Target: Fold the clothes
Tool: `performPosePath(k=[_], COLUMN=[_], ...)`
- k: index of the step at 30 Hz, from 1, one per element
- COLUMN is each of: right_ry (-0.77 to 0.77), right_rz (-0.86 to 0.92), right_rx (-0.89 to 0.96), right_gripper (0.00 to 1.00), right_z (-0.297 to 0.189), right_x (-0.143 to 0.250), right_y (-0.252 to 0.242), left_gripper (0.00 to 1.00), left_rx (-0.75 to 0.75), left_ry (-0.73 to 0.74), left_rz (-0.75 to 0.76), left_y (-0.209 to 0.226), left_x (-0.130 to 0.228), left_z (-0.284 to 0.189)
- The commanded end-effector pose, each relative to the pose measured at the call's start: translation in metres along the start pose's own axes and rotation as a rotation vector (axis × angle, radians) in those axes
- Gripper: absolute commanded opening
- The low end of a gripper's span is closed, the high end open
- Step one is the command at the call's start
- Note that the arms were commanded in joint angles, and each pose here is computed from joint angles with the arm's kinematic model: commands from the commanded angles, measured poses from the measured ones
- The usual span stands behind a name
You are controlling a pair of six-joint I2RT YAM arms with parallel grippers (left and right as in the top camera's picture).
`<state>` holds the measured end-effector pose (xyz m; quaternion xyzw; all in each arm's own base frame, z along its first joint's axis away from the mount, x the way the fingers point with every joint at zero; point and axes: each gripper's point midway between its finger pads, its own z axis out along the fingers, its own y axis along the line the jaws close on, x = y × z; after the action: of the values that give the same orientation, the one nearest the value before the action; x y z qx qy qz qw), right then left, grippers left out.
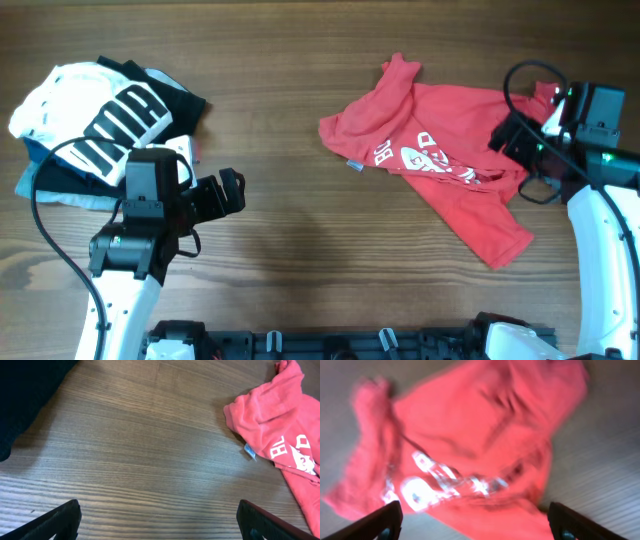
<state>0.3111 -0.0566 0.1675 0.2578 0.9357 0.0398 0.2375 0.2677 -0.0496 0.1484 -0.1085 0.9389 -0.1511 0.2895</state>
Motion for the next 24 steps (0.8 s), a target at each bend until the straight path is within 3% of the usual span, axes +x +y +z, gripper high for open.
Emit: performPosePath(k=[1, 5, 10, 12, 13, 14, 15, 16, 17, 24], right_ry=[0.121, 0.178, 0.26, 0.28, 0.288, 0.298, 0.305, 0.316, 0.33, 0.483], right_rz=[-0.034, 0.033, 0.037, 0.043, 0.041, 0.04, 0.041, 0.044, 0.044, -0.101], right_rx=[0.101, 0.161, 0.06, 0.029, 0.032, 0.034, 0.031, 0.017, -0.007, -0.322], right_gripper=[0.75, 0.71, 0.75, 0.73, 0.67, 0.52, 0.28, 0.1, 0.04, 0.04], right_z=[0.025, 0.064, 0.104, 0.111, 0.113, 0.115, 0.115, 0.116, 0.115, 0.097], right_x=[0.037, 0.075, 0.121, 0.131, 0.134, 0.138, 0.14, 0.142, 0.145, 0.184], right_y=[-0.025, -0.046, -0.042, -0.039, -0.04, -0.041, -0.04, -0.038, -0.034, 0.038], left_gripper=[1.0, 1.0, 1.0, 1.0, 1.0, 1.0, 1.0, 1.0, 1.0, 1.0], left_rx=[0.009, 0.001, -0.005, -0.005, -0.005, -0.005, -0.005, -0.006, -0.006, -0.005], left_ry=[-0.012, 0.009, 0.024, 0.024, 0.024, 0.024, 0.024, 0.024, 0.024, 0.024], left_rz=[-0.01, -0.014, -0.017, -0.017, -0.017, -0.017, -0.017, -0.017, -0.017, -0.017], left_y=[-0.002, 0.0, 0.002, 0.002, 0.002, 0.002, 0.002, 0.002, 0.002, 0.002], left_x=[-0.005, 0.0, 0.004, 0.004, 0.004, 0.004, 0.004, 0.004, 0.004, 0.004], left_z=[-0.003, -0.003, -0.003, -0.003, -0.003, -0.003, -0.003, -0.003, -0.003, -0.003])
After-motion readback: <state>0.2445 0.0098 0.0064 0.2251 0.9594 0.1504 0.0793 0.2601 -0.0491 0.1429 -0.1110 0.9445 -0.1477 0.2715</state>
